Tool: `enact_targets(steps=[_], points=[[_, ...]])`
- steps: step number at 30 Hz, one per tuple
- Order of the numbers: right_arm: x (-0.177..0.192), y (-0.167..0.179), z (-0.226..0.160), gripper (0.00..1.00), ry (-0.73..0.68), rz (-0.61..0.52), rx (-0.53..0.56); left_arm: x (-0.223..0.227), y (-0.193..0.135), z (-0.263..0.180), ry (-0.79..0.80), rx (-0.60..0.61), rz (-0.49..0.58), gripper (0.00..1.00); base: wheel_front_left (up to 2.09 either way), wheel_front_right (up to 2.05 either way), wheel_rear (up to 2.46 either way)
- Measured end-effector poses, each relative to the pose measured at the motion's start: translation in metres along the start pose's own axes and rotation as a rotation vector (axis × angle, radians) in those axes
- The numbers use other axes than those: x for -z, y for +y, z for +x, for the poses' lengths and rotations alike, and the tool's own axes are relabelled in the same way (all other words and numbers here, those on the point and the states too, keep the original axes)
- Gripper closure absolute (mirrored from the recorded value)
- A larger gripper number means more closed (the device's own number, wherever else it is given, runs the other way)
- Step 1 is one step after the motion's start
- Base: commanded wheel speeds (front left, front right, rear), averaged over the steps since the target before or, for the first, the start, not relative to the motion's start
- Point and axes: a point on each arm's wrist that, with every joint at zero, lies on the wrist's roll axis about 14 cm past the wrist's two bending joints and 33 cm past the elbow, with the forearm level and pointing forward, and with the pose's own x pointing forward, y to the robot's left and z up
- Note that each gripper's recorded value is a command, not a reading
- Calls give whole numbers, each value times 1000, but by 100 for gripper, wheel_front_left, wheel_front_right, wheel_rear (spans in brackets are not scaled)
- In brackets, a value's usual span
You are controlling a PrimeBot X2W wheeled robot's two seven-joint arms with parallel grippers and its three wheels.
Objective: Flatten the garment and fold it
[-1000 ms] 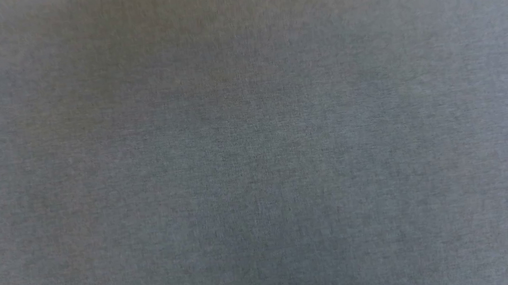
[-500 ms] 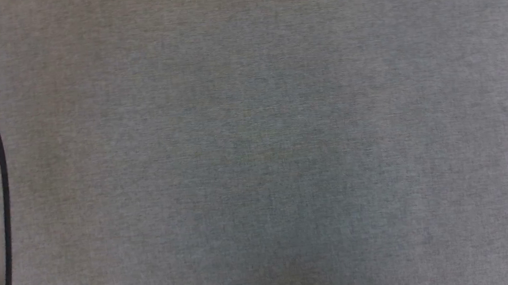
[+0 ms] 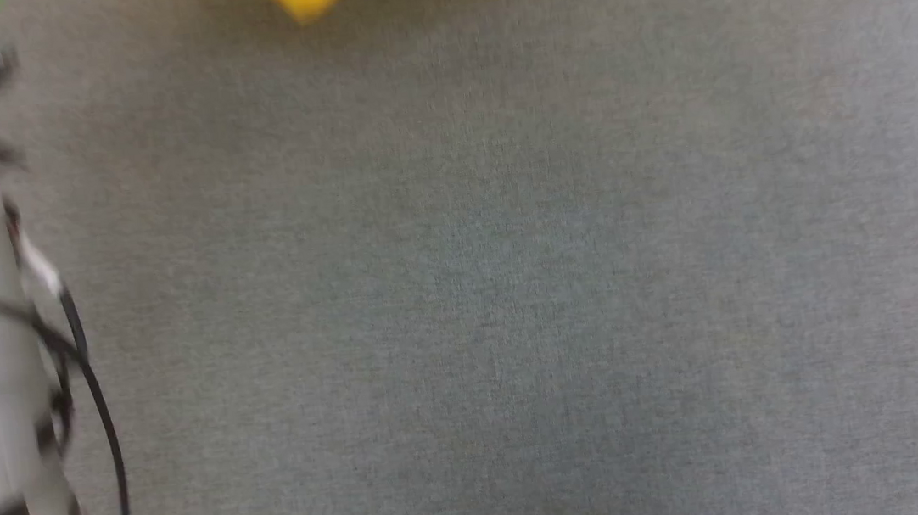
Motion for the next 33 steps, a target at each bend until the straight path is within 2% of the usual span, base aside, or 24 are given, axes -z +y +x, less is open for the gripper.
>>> enact_targets(steps=[6,15,19,27,28,33], points=[[22,7,-70,100,86,81,-16,18,11,-70,83,-60,-5,100,0,0,0],[59,15,-170,100,208,240,61,79,50,-185,286,-267,-49,100,0,0,0],[75,18,-205,100,262,301,107,108,55,-228,412,-307,-48,100,0,0,0],[140,-6,-296,100,468,398,275,144,68,-301,588,-403,-61,100,0,0,0],[164,-6,-322,100,541,445,306,152,72,-317,611,-436,-79,100,0,0,0],[206,1,-375,100,701,499,356,168,79,-347,678,-492,-107,100,0,0,0]])
